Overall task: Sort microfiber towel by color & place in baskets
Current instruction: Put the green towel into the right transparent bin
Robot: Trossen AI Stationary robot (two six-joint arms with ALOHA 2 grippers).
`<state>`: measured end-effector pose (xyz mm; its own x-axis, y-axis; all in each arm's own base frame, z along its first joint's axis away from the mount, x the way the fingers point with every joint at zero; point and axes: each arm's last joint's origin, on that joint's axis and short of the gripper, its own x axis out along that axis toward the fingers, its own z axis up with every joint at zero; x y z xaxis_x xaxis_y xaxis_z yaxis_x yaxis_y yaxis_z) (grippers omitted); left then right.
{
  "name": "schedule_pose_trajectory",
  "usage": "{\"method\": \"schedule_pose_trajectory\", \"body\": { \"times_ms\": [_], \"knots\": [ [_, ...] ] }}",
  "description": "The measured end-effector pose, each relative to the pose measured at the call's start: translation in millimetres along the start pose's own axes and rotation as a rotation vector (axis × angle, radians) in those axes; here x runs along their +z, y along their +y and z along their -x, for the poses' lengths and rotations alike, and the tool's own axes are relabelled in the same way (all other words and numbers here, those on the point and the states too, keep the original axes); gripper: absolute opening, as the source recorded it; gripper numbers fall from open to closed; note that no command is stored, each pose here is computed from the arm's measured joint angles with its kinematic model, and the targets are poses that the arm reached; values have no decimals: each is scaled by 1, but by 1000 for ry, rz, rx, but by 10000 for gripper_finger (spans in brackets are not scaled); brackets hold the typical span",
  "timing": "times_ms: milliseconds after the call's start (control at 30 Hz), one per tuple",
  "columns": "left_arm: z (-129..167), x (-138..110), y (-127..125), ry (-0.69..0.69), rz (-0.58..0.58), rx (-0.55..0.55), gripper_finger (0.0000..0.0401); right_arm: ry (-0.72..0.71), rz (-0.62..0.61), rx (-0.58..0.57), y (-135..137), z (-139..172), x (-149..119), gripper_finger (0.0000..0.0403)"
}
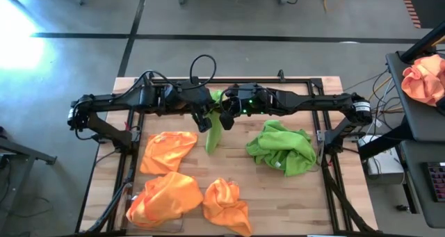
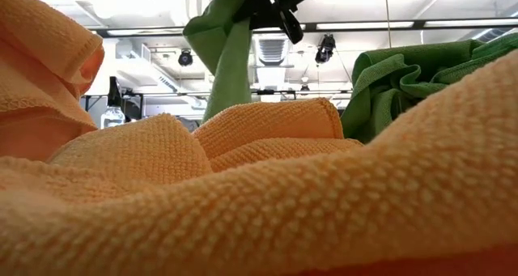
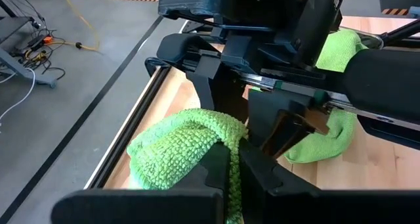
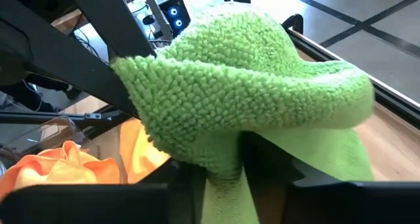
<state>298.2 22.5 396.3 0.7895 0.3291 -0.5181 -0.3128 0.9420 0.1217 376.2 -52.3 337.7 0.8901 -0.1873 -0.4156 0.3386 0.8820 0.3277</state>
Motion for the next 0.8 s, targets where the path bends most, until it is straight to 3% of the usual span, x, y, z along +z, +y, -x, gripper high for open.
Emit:
{"method": "schedule_pose_trajectory", "body": {
  "times_ms": [333,633,800],
  "knots": [
    [1,0,-2,0,-4,-7,0,0,3,0,0,0,0,14],
    [1,-3,-3,27,-9,-14,0,0,0,0,0,0,0,10],
    [1,-2,-7,23,-9,-106,10,1,0,4,0,0,0,10]
  ]
}}
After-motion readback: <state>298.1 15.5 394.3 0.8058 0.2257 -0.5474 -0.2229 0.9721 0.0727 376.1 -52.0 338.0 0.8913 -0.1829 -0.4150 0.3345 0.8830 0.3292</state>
